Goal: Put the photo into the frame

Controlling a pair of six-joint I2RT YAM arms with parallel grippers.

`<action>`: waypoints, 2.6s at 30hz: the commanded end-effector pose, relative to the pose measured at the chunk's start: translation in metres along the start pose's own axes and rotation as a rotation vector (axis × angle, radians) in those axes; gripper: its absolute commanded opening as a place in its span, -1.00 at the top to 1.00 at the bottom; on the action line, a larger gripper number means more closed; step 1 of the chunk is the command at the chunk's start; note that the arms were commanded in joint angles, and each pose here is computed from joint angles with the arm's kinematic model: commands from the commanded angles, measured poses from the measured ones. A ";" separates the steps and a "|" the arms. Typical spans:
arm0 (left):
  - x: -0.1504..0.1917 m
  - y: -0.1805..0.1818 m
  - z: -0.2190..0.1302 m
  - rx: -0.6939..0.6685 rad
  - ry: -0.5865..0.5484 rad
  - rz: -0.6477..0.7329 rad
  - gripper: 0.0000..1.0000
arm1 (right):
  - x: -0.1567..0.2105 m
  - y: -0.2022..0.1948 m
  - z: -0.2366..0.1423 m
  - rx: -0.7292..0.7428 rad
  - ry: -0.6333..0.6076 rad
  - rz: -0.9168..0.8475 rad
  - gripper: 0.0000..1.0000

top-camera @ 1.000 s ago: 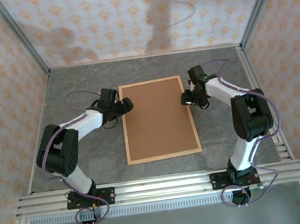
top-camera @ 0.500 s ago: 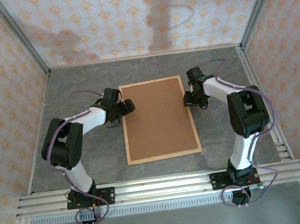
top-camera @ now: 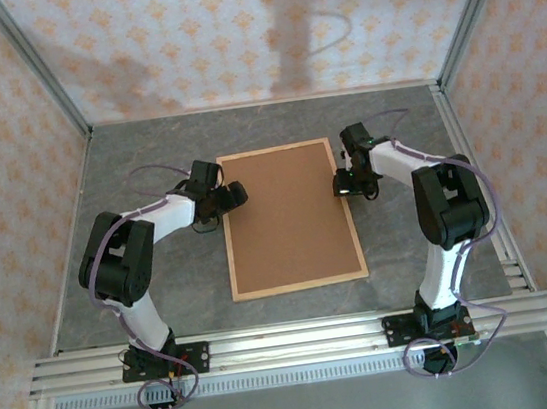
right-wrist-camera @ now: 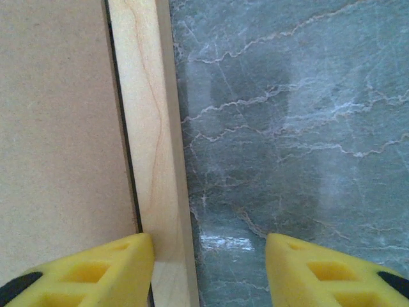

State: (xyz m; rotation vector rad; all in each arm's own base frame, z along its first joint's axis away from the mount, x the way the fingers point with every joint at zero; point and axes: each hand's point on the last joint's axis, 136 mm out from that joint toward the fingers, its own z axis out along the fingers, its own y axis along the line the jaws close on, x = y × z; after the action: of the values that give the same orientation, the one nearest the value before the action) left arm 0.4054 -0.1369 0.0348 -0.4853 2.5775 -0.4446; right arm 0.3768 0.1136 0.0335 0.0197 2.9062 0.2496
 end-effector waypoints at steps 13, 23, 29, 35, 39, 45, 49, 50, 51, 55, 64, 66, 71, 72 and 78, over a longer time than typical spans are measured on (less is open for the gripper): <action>0.009 -0.027 0.013 0.093 0.044 0.004 -0.79 | 0.013 0.028 0.006 -0.166 0.053 -0.045 -0.07; 0.010 -0.031 0.015 0.108 0.050 0.004 -0.80 | 0.014 0.040 0.005 -0.237 0.053 -0.047 -0.09; 0.009 -0.030 0.014 0.096 0.044 0.006 -0.79 | 0.010 0.032 -0.004 -0.188 0.023 -0.044 -0.09; 0.006 -0.022 0.009 0.055 0.024 0.011 -0.80 | 0.024 0.005 -0.032 -0.040 -0.003 0.047 -0.26; 0.001 -0.018 -0.002 0.030 -0.006 0.023 -0.82 | 0.055 -0.015 -0.050 0.040 -0.002 0.102 -0.26; -0.002 -0.010 -0.021 0.001 -0.041 0.025 -0.87 | 0.101 -0.023 -0.058 0.049 0.019 0.189 -0.24; 0.010 -0.001 -0.030 0.001 -0.034 0.009 -0.88 | 0.121 -0.023 -0.057 0.036 0.025 0.224 -0.18; 0.013 0.001 -0.032 0.000 -0.031 0.006 -0.89 | 0.124 -0.021 -0.055 0.028 0.028 0.225 -0.16; 0.016 0.003 -0.032 -0.001 -0.025 0.003 -0.89 | 0.125 -0.020 -0.055 0.030 0.026 0.224 -0.15; 0.028 0.006 -0.031 0.015 0.008 -0.011 -0.89 | 0.134 -0.019 -0.049 0.060 0.058 0.199 -0.11; 0.046 0.010 -0.025 0.035 0.067 -0.031 -0.89 | 0.151 -0.003 -0.036 -0.001 0.114 0.159 -0.07; 0.049 0.009 -0.024 0.041 0.079 -0.035 -0.89 | 0.151 0.000 -0.034 -0.017 0.116 0.154 -0.07; 0.052 0.005 -0.020 0.067 0.092 -0.047 -0.89 | 0.151 0.001 -0.029 -0.018 0.128 0.147 -0.04; 0.052 0.004 -0.019 0.074 0.094 -0.050 -0.89 | 0.150 0.001 -0.028 -0.019 0.129 0.148 -0.04; 0.055 0.000 -0.016 0.102 0.102 -0.067 -0.88 | 0.144 0.005 -0.025 -0.034 0.120 0.144 -0.01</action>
State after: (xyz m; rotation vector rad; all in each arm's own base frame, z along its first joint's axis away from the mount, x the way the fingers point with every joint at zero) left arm 0.3596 -0.1424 0.0372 -0.5190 2.5942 -0.5551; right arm 0.2281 0.1161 0.0284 0.2234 3.0279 0.3282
